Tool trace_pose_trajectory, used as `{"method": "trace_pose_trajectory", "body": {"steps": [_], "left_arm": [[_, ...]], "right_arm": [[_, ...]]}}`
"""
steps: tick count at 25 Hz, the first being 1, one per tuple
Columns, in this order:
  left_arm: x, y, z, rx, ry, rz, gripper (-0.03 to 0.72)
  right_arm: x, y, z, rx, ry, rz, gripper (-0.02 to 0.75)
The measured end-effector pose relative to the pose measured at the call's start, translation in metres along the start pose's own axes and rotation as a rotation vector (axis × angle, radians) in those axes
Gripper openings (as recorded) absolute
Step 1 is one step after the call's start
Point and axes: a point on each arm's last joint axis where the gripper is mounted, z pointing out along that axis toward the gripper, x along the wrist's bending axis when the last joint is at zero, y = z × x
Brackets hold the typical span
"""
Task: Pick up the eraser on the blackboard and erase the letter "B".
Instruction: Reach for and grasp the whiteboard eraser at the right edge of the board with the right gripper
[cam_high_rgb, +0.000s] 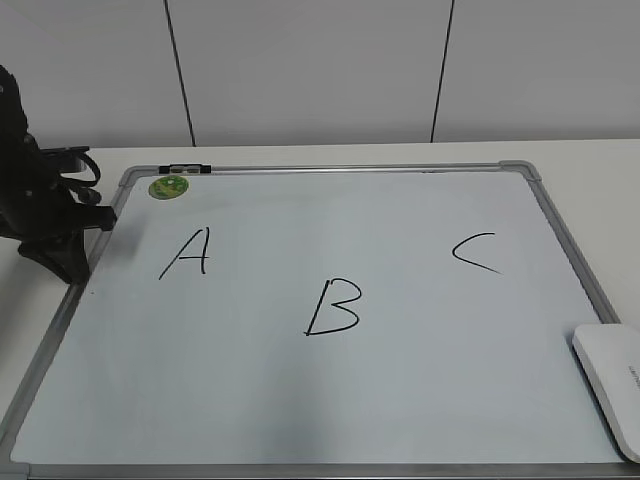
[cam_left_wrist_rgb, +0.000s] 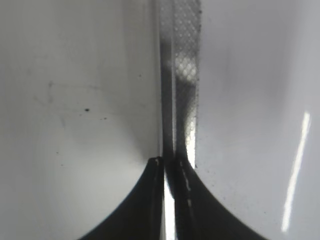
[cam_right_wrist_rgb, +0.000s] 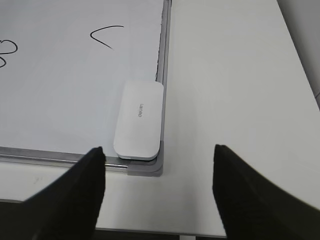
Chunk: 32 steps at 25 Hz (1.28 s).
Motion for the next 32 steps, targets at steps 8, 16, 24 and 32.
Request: {"method": "trace_pose_trajectory", "body": {"steps": [8, 16, 24, 32], "left_arm": [[0.000, 0.000, 0.000, 0.001, 0.000, 0.000, 0.022], [0.000, 0.000, 0.000, 0.002, 0.000, 0.000, 0.022], [-0.001, 0.000, 0.000, 0.002, -0.006, -0.004, 0.022], [-0.001, 0.000, 0.000, 0.002, -0.009, -0.006, 0.021]], "right_arm": [[-0.003, 0.021, 0.016, 0.104, 0.021, 0.005, 0.500], [-0.005, 0.069, 0.065, 0.315, 0.127, 0.070, 0.501], [-0.008, 0.099, 0.128, 0.537, 0.183, 0.116, 0.502], [-0.007, 0.088, 0.189, 0.801, 0.219, 0.140, 0.575]]}}
